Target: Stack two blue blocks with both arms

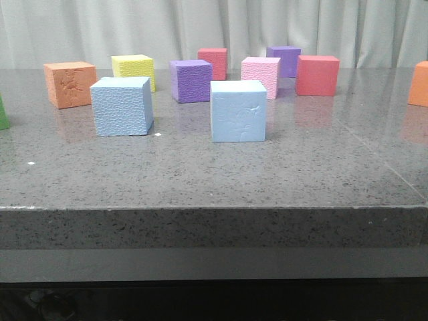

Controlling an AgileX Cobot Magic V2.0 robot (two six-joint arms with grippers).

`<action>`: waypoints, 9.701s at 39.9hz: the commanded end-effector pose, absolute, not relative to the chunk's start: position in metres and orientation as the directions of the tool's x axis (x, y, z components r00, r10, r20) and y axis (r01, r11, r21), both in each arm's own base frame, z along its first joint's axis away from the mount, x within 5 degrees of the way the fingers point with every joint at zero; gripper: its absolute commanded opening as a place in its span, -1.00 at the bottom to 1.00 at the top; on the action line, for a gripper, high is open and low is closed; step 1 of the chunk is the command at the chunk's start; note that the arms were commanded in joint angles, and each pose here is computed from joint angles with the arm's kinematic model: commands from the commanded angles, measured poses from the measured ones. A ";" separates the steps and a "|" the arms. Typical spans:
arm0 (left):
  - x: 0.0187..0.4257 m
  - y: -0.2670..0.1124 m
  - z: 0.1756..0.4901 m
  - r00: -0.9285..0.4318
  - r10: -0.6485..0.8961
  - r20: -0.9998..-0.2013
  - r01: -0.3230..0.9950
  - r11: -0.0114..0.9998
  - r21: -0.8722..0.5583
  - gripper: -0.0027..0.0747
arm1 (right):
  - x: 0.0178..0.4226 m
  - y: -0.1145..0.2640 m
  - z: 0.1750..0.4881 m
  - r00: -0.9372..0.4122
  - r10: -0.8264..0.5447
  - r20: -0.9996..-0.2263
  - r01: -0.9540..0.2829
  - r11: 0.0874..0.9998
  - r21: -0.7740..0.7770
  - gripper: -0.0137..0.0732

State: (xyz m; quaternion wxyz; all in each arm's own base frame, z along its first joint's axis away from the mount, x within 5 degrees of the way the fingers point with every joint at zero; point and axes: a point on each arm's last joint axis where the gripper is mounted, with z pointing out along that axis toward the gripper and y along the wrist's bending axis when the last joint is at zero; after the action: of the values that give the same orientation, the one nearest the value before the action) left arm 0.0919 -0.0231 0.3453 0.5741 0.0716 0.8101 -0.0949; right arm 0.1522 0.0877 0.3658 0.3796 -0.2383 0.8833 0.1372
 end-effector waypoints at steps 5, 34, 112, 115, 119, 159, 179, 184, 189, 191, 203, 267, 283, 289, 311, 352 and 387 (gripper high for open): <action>0.095 -0.024 0.361 -0.233 -0.022 -0.972 0.235 0.969 -0.078 0.39 | 0.135 0.075 0.368 -0.464 -0.234 -0.854 -0.506 0.862 0.039 0.82; 0.188 -0.091 0.399 -0.308 0.167 -0.937 0.549 0.835 -0.032 0.74 | 0.131 0.073 0.370 -0.442 -0.222 -0.869 -0.506 0.862 0.037 0.82; 0.351 -0.188 0.368 -0.698 0.301 -0.650 0.421 0.907 -0.032 -0.03 | 0.130 0.073 0.370 -0.445 -0.224 -0.867 -0.506 0.862 0.037 0.82; 0.347 -0.192 0.382 -0.634 0.396 -0.664 0.529 0.849 0.001 -0.03 | 0.130 0.073 0.370 -0.445 -0.224 -0.867 -0.506 0.862 0.037 0.82; 0.341 -0.200 0.395 -0.510 0.509 -0.693 0.680 0.732 0.038 -0.03 | 0.130 0.073 0.370 -0.445 -0.224 -0.867 -0.506 0.862 0.037 0.82; 0.341 -0.259 0.375 0.070 0.753 -0.654 0.957 0.133 0.257 -0.03 | 0.130 0.073 0.370 -0.445 -0.224 -0.867 -0.506 0.862 0.037 0.82; 0.350 -0.267 0.357 0.048 0.750 -0.660 0.969 0.126 0.214 0.04 | 0.130 0.073 0.370 -0.445 -0.224 -0.867 -0.506 0.862 0.037 0.82; 0.350 -0.268 0.358 0.057 0.742 -0.668 0.967 0.125 0.222 0.22 | 0.130 0.073 0.370 -0.445 -0.224 -0.867 -0.506 0.862 0.037 0.82; 0.350 -0.268 0.358 0.061 0.742 -0.667 0.967 0.122 0.225 0.37 | 0.130 0.073 0.370 -0.445 -0.224 -0.867 -0.506 0.862 0.037 0.82; 0.350 -0.268 0.358 0.061 0.742 -0.667 0.967 0.122 0.225 0.43 | 0.130 0.073 0.370 -0.445 -0.224 -0.867 -0.506 0.862 0.037 0.82; 0.345 -0.265 0.370 0.078 0.735 -0.674 0.963 0.120 0.241 0.57 | 0.130 0.073 0.370 -0.445 -0.224 -0.867 -0.506 0.862 0.037 0.82; 0.121 -0.081 0.390 -0.474 0.255 -0.843 0.545 0.836 -0.054 0.47 | 0.125 0.071 0.365 -0.495 -0.248 -0.833 -0.507 0.861 0.045 0.82; 0.091 -0.063 0.374 -0.435 0.219 -0.873 0.550 0.833 -0.065 0.45 | 0.086 0.042 0.371 -0.545 -0.178 -0.820 -0.394 0.917 0.063 0.82; 0.092 -0.063 0.375 -0.420 0.208 -0.884 0.550 0.833 -0.065 0.43 | 0.073 0.035 0.375 -0.505 -0.164 -0.847 -0.394 0.918 0.057 0.80; 0.095 -0.062 0.379 -0.373 0.205 -0.905 0.543 0.839 -0.034 -0.98 | 0.073 0.035 0.369 -0.514 -0.170 -0.841 -0.394 0.918 0.055 -0.85; 0.054 -0.006 0.260 0.003 0.000 -1.000 0.115 0.993 0.000 -0.98 | 0.073 0.035 0.369 -0.517 -0.170 -0.839 -0.394 0.917 0.056 -0.85; 0.055 -0.004 0.205 0.124 -0.040 -0.991 0.073 0.997 -0.031 -0.98 | 0.073 0.035 0.368 -0.518 -0.171 -0.838 -0.394 0.918 0.056 -0.85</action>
State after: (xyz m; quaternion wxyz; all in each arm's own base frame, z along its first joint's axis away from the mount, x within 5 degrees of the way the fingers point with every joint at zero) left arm 0.0560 -0.0040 0.2089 0.7270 0.0202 0.6857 -0.0302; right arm 0.0703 0.0347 0.3572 0.4274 -0.1681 0.8804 0.1179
